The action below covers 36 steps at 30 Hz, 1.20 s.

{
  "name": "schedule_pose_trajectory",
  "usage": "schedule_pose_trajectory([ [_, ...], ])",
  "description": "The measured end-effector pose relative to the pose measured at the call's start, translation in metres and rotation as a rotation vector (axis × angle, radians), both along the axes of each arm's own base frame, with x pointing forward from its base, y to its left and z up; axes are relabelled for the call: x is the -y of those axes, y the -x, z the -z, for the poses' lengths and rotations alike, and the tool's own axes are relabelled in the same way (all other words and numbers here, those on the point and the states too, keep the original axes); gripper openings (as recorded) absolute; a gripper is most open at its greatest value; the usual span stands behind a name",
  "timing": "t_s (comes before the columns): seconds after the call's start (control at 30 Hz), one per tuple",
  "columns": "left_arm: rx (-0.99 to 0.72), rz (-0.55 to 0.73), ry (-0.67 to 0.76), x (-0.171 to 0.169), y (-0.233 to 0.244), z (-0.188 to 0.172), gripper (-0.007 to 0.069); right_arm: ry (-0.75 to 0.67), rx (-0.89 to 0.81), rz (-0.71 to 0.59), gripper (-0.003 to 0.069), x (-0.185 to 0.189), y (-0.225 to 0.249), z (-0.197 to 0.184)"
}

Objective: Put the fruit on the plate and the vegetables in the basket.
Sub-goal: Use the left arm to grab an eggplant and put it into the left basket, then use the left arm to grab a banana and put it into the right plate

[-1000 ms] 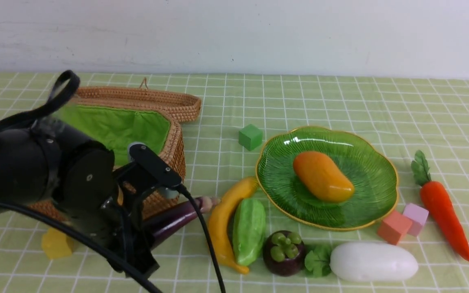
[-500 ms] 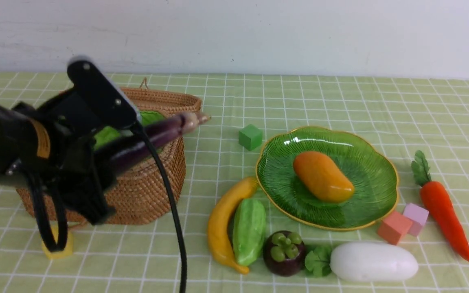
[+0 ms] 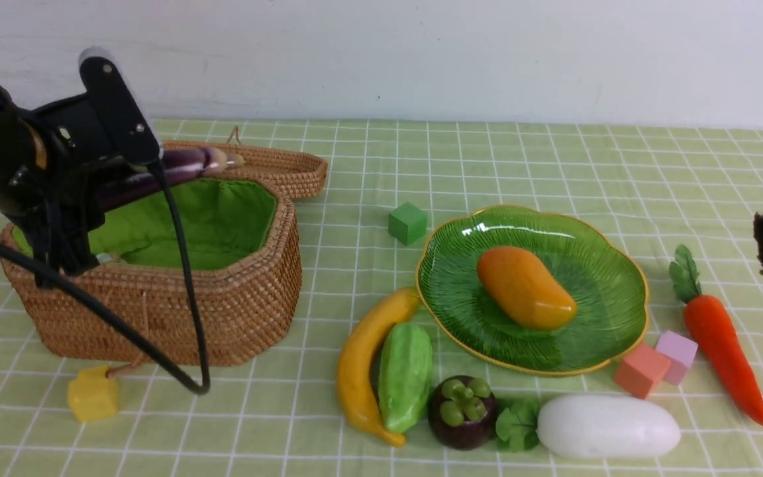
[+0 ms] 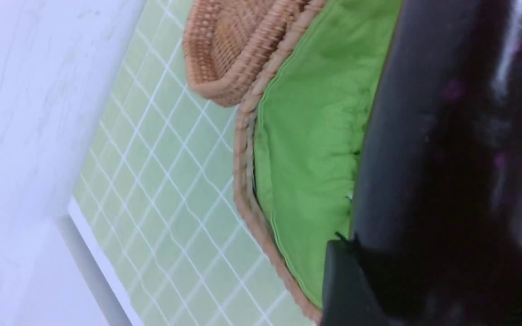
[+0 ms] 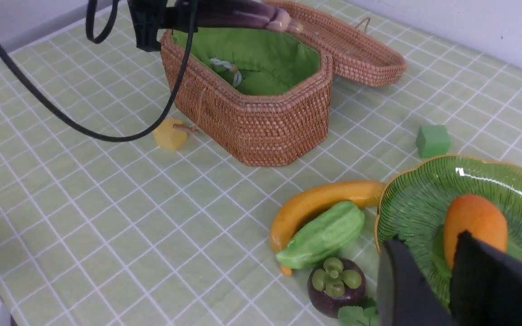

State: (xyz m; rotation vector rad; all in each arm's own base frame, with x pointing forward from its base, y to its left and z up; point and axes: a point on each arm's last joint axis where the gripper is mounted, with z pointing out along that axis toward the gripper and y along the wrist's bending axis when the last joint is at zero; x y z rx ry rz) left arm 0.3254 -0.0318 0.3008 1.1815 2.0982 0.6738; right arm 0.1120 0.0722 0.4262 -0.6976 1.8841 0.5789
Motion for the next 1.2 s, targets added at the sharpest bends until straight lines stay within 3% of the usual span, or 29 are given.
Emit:
schedule_pose_trajectory([
  [0.3,0.005,0.049,-0.082,-0.005,-0.009,0.007,0.0388,0.002,-0.014,-0.012,0.0195,-0.001,0.001,0.001],
  [0.6,0.042,-0.025,0.0,-0.005,-0.01,0.005,0.0573,0.0,-0.009,-0.009,0.0207,-0.001,0.001,0.001],
  [0.77,0.066,-0.045,0.039,-0.005,-0.005,-0.003,0.0572,0.0,-0.009,-0.009,0.0213,-0.001,0.001,0.001],
  [0.83,0.078,-0.065,0.096,-0.001,0.0,-0.009,0.0541,0.0,-0.009,-0.009,0.0214,-0.001,0.001,0.001],
  [0.93,0.098,-0.129,0.334,0.021,0.024,-0.031,0.04,0.0,-0.009,-0.009,0.0217,-0.001,0.001,0.001],
  [0.97,0.098,-0.132,0.35,0.023,0.026,-0.033,0.0388,0.0,-0.009,-0.009,0.0217,-0.001,0.001,0.001],
  [1.03,0.061,-0.165,0.554,0.048,0.05,-0.047,0.0213,0.002,-0.025,-0.016,0.0217,-0.001,0.002,0.002],
  [1.07,0.048,-0.163,0.566,0.052,0.053,-0.047,0.0198,0.001,-0.026,-0.015,0.0217,-0.001,0.002,0.002],
  [1.1,-0.024,-0.184,0.686,0.071,0.071,-0.052,0.0055,-0.001,-0.06,-0.023,0.0217,-0.001,0.004,0.003],
  [1.2,-0.178,-0.197,0.742,0.098,0.094,-0.047,-0.0013,-0.012,-0.124,-0.024,0.0218,-0.002,0.006,0.006],
])
